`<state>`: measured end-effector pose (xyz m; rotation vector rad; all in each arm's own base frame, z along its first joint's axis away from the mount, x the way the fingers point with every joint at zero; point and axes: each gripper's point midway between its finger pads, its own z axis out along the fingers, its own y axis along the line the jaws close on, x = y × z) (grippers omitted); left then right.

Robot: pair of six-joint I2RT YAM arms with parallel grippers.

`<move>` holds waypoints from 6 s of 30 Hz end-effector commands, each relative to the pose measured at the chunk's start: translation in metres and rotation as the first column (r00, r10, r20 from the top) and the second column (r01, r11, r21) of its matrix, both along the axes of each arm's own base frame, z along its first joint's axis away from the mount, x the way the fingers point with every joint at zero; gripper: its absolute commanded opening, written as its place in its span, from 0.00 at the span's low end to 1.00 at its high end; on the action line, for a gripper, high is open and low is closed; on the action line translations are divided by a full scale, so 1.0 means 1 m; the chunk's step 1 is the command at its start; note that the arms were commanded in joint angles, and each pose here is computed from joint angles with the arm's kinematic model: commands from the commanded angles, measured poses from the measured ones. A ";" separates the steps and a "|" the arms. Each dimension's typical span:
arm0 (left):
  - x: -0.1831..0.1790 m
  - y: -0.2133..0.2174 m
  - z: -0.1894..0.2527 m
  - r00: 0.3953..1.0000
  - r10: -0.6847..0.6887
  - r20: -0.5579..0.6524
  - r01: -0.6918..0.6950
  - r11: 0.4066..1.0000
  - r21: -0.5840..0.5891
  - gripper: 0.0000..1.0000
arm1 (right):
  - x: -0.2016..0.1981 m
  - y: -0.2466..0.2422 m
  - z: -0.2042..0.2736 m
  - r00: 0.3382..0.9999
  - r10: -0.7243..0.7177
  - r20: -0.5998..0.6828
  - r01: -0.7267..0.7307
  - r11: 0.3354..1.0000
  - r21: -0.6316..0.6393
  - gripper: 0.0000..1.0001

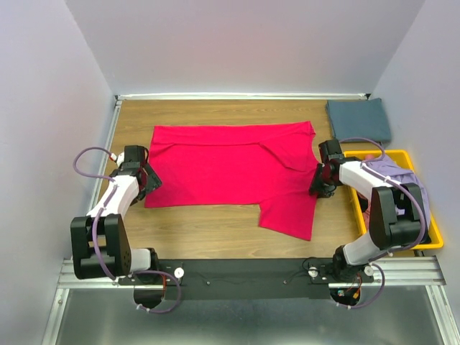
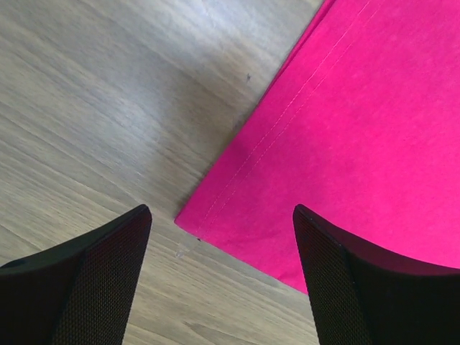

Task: Fold and stack the t-shirts
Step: Fold the tshirt

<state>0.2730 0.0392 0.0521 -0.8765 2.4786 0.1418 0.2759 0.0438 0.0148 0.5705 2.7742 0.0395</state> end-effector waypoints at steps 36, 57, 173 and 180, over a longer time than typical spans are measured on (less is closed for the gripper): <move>-0.030 0.005 -0.043 0.978 0.088 -0.188 -0.084 0.996 0.028 0.11 | 0.005 -0.011 0.012 0.996 0.018 0.091 -0.013 0.999 -0.052 0.05; 0.060 0.008 0.008 0.999 0.033 0.008 -0.033 0.999 0.015 0.00 | 0.062 -0.016 0.039 0.993 0.032 0.112 -0.021 0.995 -0.099 0.01; 0.033 0.019 -0.006 0.939 0.244 0.244 -0.219 0.968 -0.123 0.56 | 0.016 0.010 0.007 0.997 0.003 0.079 -0.014 0.990 0.137 0.49; 0.054 0.016 0.025 0.932 0.180 0.313 -0.146 0.981 -0.127 0.60 | 0.020 0.012 0.009 0.996 0.014 0.087 -0.027 0.989 0.146 0.49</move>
